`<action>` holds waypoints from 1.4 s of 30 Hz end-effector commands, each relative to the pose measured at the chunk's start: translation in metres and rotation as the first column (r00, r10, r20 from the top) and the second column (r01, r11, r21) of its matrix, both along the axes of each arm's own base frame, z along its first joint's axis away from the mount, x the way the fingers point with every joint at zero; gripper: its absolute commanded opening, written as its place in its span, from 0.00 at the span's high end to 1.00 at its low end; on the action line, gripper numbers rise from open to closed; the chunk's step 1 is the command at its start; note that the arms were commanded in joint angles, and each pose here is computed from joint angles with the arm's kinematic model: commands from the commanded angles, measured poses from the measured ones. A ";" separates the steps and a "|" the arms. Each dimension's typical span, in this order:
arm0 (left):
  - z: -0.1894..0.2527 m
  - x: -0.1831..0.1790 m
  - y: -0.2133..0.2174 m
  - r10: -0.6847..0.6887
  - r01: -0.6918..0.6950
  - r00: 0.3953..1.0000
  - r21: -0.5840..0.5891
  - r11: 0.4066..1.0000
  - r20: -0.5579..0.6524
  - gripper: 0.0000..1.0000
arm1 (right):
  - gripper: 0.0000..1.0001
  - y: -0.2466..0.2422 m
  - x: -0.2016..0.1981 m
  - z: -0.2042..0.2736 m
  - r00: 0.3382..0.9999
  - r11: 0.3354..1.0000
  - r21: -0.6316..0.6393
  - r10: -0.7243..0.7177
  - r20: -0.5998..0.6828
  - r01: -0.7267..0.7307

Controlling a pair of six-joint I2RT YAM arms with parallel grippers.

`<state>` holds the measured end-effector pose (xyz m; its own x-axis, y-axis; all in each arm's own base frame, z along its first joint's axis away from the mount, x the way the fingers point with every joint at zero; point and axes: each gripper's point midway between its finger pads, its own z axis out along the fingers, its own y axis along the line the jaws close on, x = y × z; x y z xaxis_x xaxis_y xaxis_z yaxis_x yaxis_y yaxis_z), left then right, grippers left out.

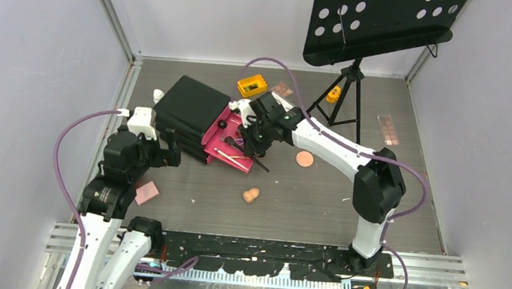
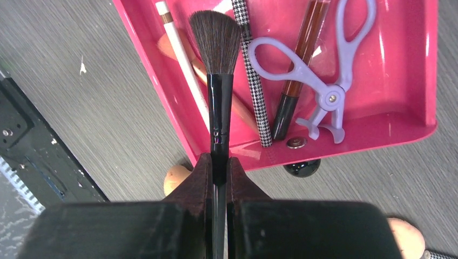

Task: Organize the makeup
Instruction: Place the makeup brush in the drawer.

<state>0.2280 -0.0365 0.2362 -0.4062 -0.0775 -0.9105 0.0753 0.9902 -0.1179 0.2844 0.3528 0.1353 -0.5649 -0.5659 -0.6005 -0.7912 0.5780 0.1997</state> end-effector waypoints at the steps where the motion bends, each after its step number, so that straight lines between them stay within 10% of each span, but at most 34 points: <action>1: 0.011 0.005 -0.002 -0.006 0.007 0.999 -0.012 1.000 0.053 0.00 | 1.00 0.004 -0.002 0.015 0.997 0.997 -0.022 0.078 0.001 -0.078; 42: 0.011 0.005 -0.002 -0.010 0.011 0.999 -0.011 1.000 0.053 0.00 | 0.99 0.077 0.041 -0.010 0.989 0.993 -0.052 0.107 0.106 -0.102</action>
<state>0.2278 -0.0364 0.2364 -0.4048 -0.0777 -0.9111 0.0754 0.9901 -0.1180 0.3140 0.4115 0.1034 -0.4711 -0.6878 -0.5523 -0.8616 0.4930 0.1211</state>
